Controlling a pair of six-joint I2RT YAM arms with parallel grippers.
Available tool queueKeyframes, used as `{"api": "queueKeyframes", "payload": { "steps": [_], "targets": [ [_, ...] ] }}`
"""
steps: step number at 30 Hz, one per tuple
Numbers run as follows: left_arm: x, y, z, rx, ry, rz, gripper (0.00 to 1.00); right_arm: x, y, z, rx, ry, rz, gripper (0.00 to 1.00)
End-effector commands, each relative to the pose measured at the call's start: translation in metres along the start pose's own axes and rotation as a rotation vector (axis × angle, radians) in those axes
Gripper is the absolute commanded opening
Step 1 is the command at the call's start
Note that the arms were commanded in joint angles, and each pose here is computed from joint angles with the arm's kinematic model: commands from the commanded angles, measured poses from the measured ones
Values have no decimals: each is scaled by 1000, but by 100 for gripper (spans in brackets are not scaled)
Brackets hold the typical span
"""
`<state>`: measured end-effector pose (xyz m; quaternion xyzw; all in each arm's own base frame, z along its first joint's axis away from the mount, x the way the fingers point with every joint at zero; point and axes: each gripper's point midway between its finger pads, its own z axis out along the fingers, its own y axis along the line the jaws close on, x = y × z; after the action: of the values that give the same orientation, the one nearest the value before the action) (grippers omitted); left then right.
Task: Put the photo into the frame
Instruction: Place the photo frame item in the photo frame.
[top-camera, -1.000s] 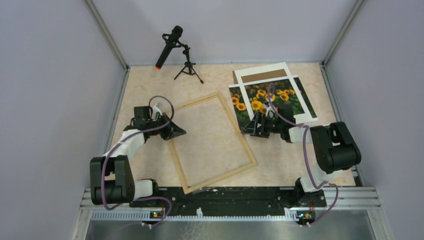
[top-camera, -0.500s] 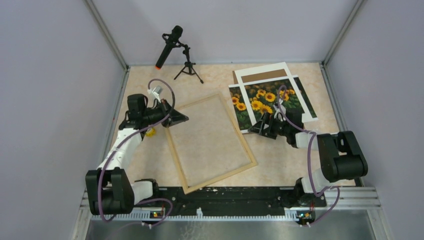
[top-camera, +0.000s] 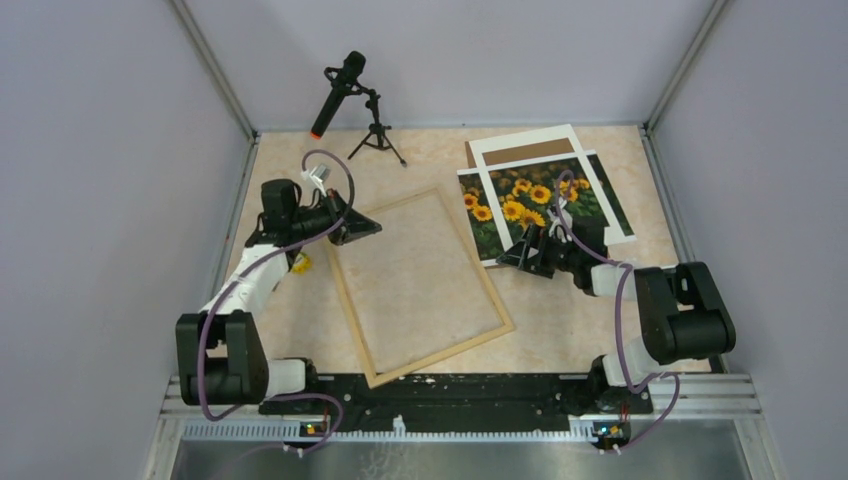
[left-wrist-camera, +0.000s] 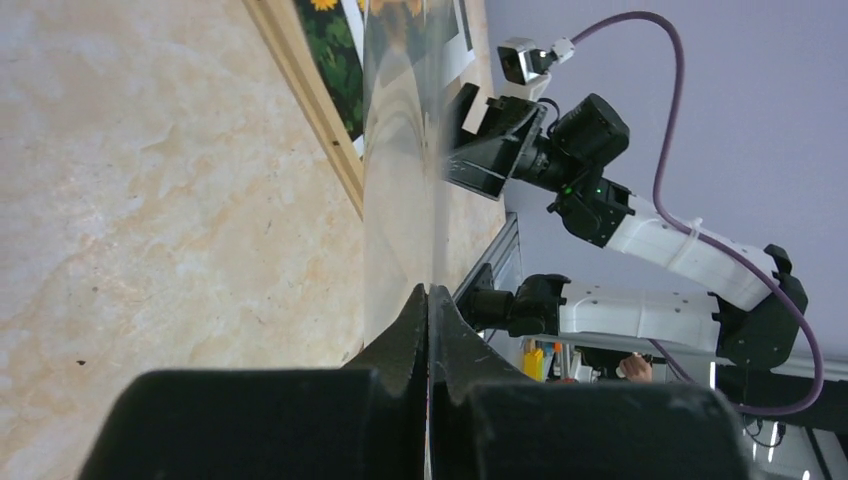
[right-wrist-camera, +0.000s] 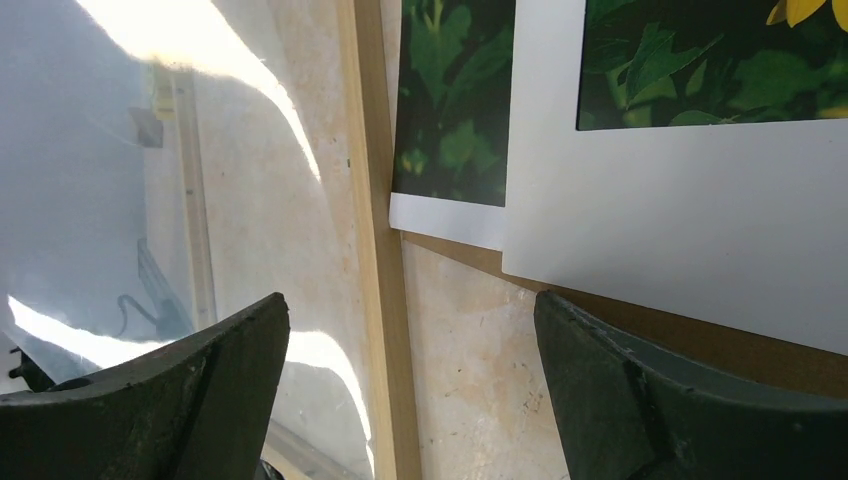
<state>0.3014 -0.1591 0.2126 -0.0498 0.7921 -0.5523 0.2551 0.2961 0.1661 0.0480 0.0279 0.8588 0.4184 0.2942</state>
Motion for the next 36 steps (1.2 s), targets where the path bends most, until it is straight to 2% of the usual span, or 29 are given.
{"api": "queueKeyframes", "payload": {
  "steps": [1,24,36],
  "targets": [
    [-11,14,8,-5,-50,-1,0,4,-15,-3,61,-13,9,91],
    [3,88,-6,-141,-66,-151,0,6,-16,-2,53,-6,12,91],
    [12,104,-3,-124,-17,-186,0,7,-16,-2,53,-5,9,92]
  ]
}}
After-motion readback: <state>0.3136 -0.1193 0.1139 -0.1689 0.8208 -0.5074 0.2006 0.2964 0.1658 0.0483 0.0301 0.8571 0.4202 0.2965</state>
